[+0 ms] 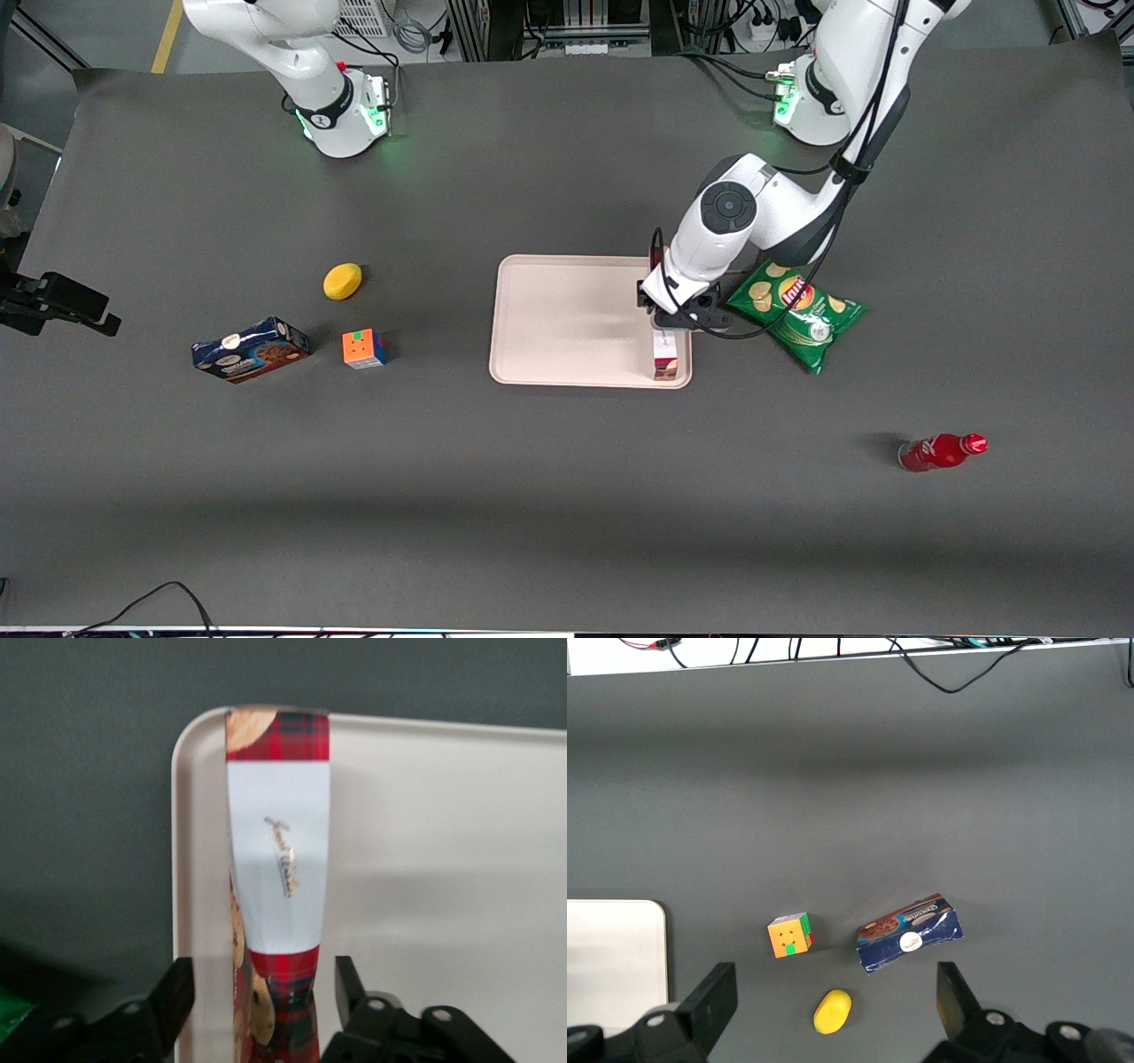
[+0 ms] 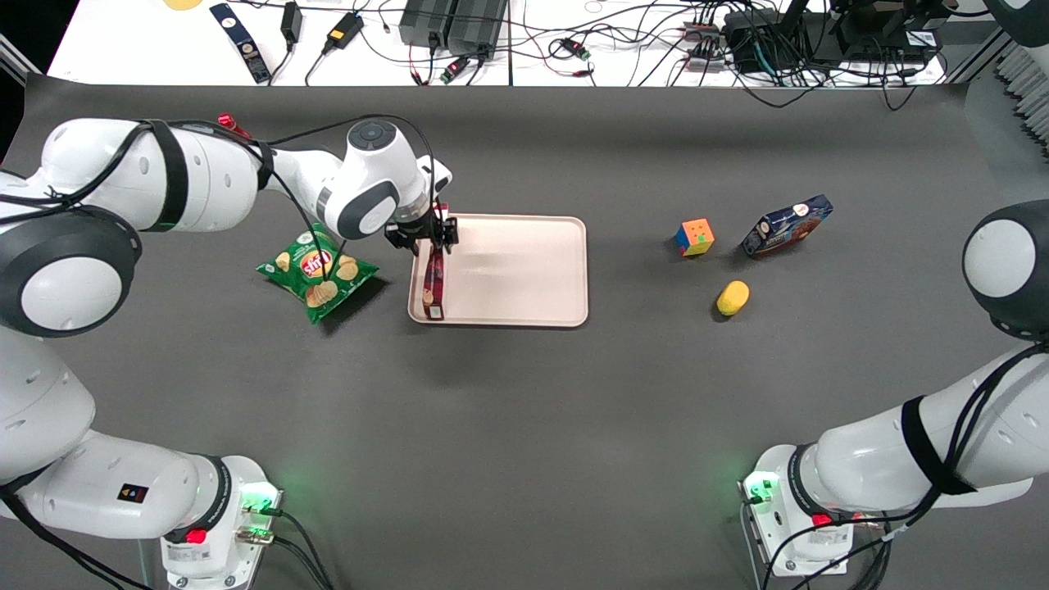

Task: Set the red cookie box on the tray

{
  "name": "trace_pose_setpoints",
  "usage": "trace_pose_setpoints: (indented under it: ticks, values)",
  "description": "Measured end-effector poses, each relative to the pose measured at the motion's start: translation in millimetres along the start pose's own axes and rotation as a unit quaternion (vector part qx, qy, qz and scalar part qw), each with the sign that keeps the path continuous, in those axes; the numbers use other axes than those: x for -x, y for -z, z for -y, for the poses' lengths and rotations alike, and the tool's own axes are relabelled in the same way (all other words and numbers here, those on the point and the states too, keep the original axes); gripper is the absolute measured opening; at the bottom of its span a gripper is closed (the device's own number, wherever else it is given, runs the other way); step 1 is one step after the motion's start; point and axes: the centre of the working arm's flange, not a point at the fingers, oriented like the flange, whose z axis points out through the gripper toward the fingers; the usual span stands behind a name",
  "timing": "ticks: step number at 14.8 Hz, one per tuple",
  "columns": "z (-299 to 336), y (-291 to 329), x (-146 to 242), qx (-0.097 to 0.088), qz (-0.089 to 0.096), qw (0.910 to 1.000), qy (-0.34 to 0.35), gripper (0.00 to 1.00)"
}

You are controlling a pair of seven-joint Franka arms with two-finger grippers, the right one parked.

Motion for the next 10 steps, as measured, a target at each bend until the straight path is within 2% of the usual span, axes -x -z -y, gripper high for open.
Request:
trace_pose_setpoints:
  ticks: [2,3,5,7,8,10]
  values:
    - [-3,14,-14,0.0,-0.009,0.9999,-0.006,0.92]
    - [0,26,-25,-0.008,-0.009,0.9999,-0.011,1.0]
    - [16,64,-59,-0.032,-0.012,0.9994,-0.01,1.0]
    - [41,113,-91,-0.05,-0.023,0.9984,-0.014,1.0]
    - [58,137,-104,-0.053,-0.031,0.998,-0.014,1.0]
    - [100,182,-124,-0.042,-0.044,0.9981,-0.007,1.0]
